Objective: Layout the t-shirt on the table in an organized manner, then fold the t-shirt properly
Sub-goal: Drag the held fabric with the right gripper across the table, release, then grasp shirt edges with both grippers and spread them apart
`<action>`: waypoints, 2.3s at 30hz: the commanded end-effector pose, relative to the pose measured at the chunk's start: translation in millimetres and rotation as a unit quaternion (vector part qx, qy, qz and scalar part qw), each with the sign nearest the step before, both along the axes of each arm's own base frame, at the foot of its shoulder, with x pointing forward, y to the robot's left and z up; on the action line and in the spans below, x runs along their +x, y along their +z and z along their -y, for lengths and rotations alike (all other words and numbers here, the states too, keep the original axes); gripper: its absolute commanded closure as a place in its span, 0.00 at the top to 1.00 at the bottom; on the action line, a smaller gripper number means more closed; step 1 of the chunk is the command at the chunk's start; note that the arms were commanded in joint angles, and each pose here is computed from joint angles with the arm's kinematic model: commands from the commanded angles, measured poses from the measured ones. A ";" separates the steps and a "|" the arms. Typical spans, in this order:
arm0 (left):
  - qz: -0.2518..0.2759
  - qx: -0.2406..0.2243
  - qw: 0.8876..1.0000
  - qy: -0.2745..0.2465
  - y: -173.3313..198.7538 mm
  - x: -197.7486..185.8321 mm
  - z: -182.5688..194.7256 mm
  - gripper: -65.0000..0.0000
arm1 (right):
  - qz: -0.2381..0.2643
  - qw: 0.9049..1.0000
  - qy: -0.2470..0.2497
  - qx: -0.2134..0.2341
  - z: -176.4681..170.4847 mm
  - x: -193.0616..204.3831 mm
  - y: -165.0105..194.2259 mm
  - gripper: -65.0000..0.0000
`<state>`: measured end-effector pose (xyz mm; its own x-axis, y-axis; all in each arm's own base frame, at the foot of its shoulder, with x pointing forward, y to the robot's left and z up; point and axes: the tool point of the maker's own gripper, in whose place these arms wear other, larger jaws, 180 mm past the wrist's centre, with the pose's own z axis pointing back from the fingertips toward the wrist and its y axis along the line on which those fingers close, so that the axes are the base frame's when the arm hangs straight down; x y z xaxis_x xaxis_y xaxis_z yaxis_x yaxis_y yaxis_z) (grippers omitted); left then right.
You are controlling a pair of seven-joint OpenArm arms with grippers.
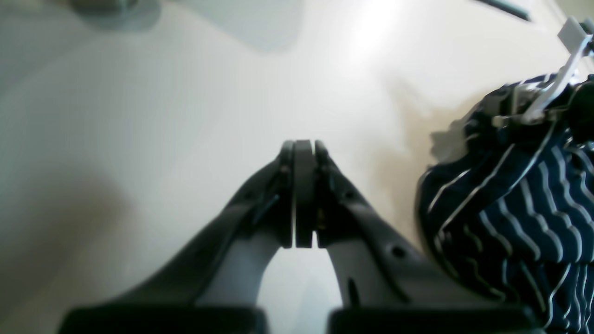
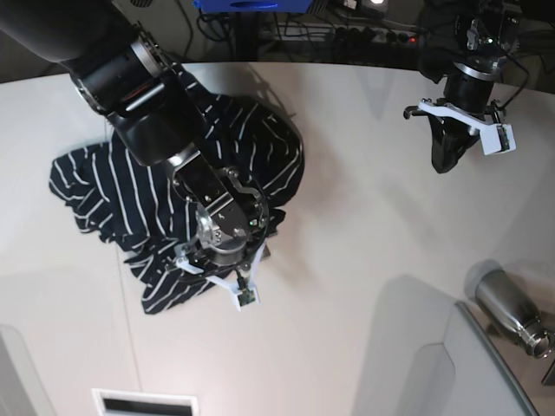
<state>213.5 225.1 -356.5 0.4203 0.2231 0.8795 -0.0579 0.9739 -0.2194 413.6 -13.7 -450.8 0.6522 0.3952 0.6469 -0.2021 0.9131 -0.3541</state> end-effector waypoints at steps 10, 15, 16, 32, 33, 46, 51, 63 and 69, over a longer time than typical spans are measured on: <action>0.006 0.007 1.000 0.005 -1.1 0.4 -7.6 0.00 | 0.029 1.000 0.009 -0.003 -3.1 15.5 10.8 0.22; -0.009 0.010 1.000 0.011 -11.6 -4.4 -13.2 0.00 | 0.029 0.999 0.012 -0.002 -5.6 15.2 11.5 0.10; -0.011 0.011 1.000 0.013 -13.7 -5.0 -14.5 0.00 | 0.030 0.999 0.012 -0.002 -5.9 15.5 12.3 0.09; -0.019 0.011 1.000 0.018 -23.7 -2.7 -18.1 0.00 | 0.110 0.979 0.165 0.055 -116.9 -6.3 95.5 0.04; -0.019 0.011 1.000 0.018 -23.7 -2.7 -18.1 0.00 | 0.122 0.974 0.181 0.059 -126.5 -9.3 102.2 0.04; -0.018 0.010 1.000 0.017 -22.3 -2.4 -16.5 0.00 | 0.161 0.906 0.384 0.078 -216.1 -71.1 110.6 0.14; -0.020 -0.003 1.000 -0.008 -25.9 0.8 3.8 0.00 | 0.169 0.917 0.352 0.085 -201.0 -56.2 127.7 0.69; 0.008 -0.025 0.988 -0.153 -32.3 57.2 123.1 0.00 | 0.078 0.992 -0.061 0.074 102.9 -2.4 87.3 0.24; -0.109 0.010 0.981 -0.162 -87.5 80.1 163.7 0.00 | 0.056 0.991 -0.117 0.039 170.4 -37.3 68.5 0.05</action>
<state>284.7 57.2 -454.7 0.6799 0.0266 0.7328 0.2074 0.9515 -0.2270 358.4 -190.2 -404.9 0.7042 0.1799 0.6868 0.0439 0.9545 -0.2950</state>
